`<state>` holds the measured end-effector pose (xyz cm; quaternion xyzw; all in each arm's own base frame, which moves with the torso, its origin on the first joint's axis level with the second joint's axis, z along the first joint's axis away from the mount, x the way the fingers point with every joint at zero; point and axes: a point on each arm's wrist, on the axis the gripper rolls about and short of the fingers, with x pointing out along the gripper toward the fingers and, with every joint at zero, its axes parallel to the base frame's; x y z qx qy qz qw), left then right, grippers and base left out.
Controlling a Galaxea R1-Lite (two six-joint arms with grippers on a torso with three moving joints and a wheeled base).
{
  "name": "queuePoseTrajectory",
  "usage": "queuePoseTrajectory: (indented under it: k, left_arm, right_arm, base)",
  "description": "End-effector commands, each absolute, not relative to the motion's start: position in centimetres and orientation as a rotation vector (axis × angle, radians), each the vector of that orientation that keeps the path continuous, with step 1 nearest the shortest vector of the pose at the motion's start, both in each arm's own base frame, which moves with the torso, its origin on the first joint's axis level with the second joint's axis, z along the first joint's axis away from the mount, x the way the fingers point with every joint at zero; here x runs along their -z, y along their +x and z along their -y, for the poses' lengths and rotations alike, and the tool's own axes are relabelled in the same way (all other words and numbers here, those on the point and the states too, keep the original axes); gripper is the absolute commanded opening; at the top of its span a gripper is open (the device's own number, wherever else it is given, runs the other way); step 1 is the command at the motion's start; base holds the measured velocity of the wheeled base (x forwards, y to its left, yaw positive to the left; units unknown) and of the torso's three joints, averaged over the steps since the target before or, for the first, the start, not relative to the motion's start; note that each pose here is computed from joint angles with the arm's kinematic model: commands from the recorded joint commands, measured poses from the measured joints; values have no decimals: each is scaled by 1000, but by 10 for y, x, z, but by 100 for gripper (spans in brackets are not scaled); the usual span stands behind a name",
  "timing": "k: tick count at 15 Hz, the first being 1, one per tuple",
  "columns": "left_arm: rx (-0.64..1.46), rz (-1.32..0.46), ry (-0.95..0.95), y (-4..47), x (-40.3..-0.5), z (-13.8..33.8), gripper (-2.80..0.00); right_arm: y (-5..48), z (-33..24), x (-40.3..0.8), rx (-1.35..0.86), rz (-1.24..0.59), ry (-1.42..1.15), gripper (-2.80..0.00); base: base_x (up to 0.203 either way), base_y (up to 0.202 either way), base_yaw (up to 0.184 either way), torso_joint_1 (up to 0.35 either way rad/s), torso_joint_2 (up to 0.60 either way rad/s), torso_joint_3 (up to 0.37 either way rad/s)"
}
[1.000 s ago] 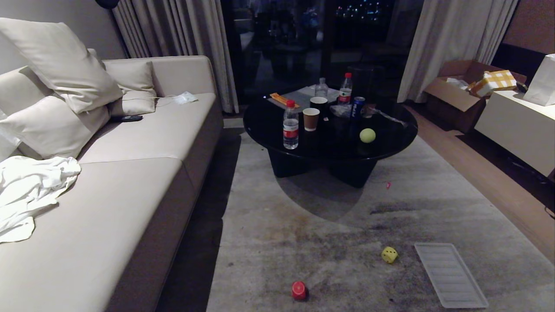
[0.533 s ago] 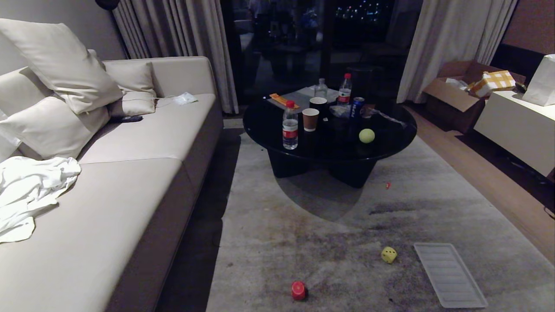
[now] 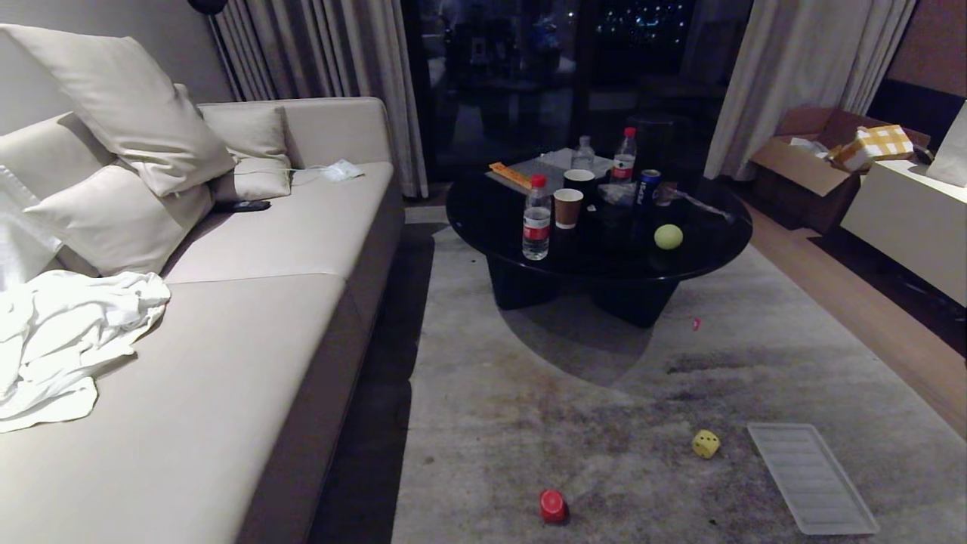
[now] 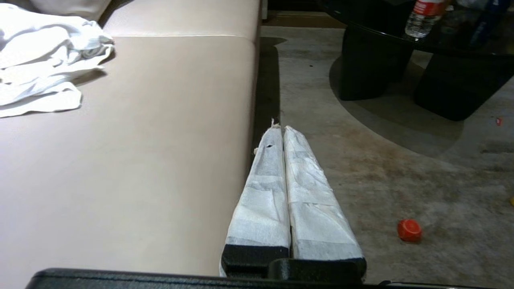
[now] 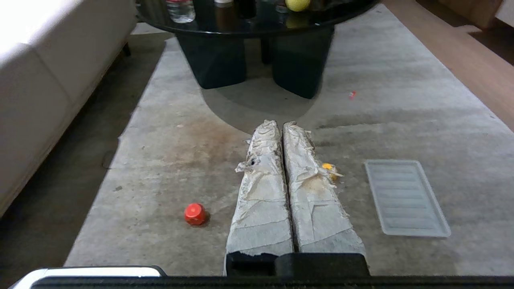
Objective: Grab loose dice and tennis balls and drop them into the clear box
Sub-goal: Find toys out of the box
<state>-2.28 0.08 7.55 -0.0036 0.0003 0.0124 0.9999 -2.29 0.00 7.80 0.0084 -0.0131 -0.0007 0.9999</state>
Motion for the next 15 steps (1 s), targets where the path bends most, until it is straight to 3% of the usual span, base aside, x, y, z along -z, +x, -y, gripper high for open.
queuePoseTrajectory:
  k: [1,8,15]
  left_arm:
    - [-28,-3,-11,-23,-75,-1,-280]
    - [-29,-3,-17,-23,-75,-1,-280]
    - [-32,-1,-15,-23,-75,-1,-280]
  right_arm:
    - [-22,0,-75,3,14,17,-280]
    - [-22,0,-75,1,12,18,-280]
    - [-22,0,-75,2,14,18,-280]
  base:
    - [0,0,0,0,0,0]
    - [0,0,0,0,1,-7]
    - [0,0,0,4,3,-173]
